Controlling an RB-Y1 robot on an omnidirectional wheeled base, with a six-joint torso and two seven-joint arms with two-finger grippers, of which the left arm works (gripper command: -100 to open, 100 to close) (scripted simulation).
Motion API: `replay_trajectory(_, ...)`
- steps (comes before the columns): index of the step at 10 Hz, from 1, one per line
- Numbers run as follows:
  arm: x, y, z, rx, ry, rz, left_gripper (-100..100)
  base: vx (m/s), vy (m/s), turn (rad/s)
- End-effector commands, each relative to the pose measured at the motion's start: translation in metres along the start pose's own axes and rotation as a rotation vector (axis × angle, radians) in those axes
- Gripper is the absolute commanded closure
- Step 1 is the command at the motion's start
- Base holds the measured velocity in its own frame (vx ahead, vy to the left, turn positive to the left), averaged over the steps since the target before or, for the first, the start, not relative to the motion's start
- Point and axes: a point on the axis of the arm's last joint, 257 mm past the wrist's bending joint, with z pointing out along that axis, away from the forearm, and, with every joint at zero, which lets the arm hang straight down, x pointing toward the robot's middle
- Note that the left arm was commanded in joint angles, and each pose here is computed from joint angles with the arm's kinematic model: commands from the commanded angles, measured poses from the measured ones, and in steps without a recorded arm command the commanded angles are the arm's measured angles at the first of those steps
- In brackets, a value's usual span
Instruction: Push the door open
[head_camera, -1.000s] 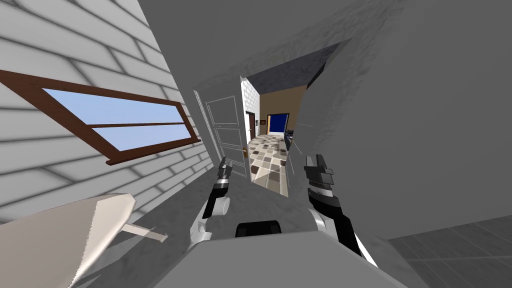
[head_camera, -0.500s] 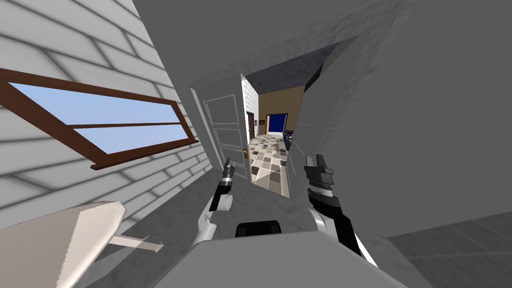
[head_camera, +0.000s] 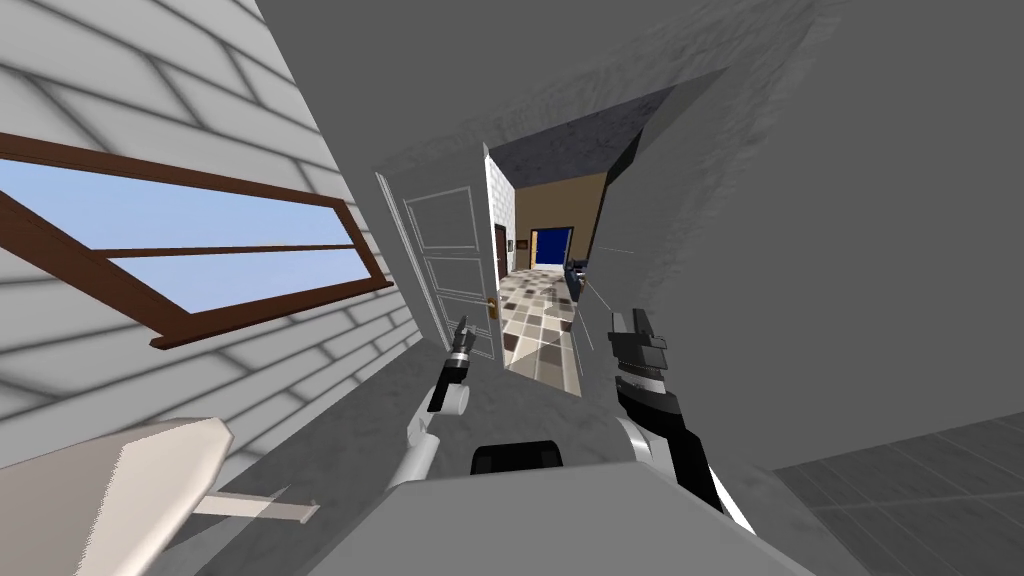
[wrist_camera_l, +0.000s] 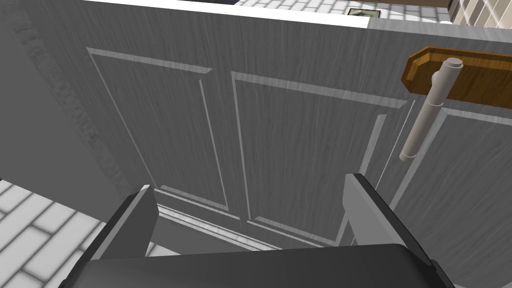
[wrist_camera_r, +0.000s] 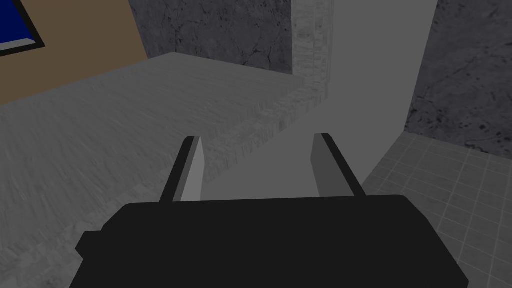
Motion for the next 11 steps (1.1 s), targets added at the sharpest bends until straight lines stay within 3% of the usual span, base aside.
replay_trajectory(1, 0.003, 0.013, 0.0042, -0.022, 0.009, -0.001, -100, 0.037, 0.060, -0.040)
replay_trajectory(2, 0.002, 0.015, 0.0034, -0.027, 0.007, -0.001, -100, 0.033, 0.056, -0.029)
replay_trajectory(4, 0.009, 0.033, 0.0118, -0.058, 0.024, -0.001, -100, 0.047, 0.075, -0.058)
replay_trajectory(5, 0.008, 0.038, 0.0100, -0.068, 0.022, 0.000, -100, 0.046, 0.079, -0.035)
replay_trajectory(6, 0.011, 0.044, 0.0147, -0.080, 0.031, 0.000, -100, 0.052, 0.074, -0.037)
replay_trajectory(7, 0.010, 0.049, 0.0130, -0.089, 0.029, 0.001, -100, 0.043, 0.056, -0.028)
replay_trajectory(11, 0.022, 0.082, 0.0260, -0.155, 0.060, 0.008, -100, 0.058, 0.090, -0.065)
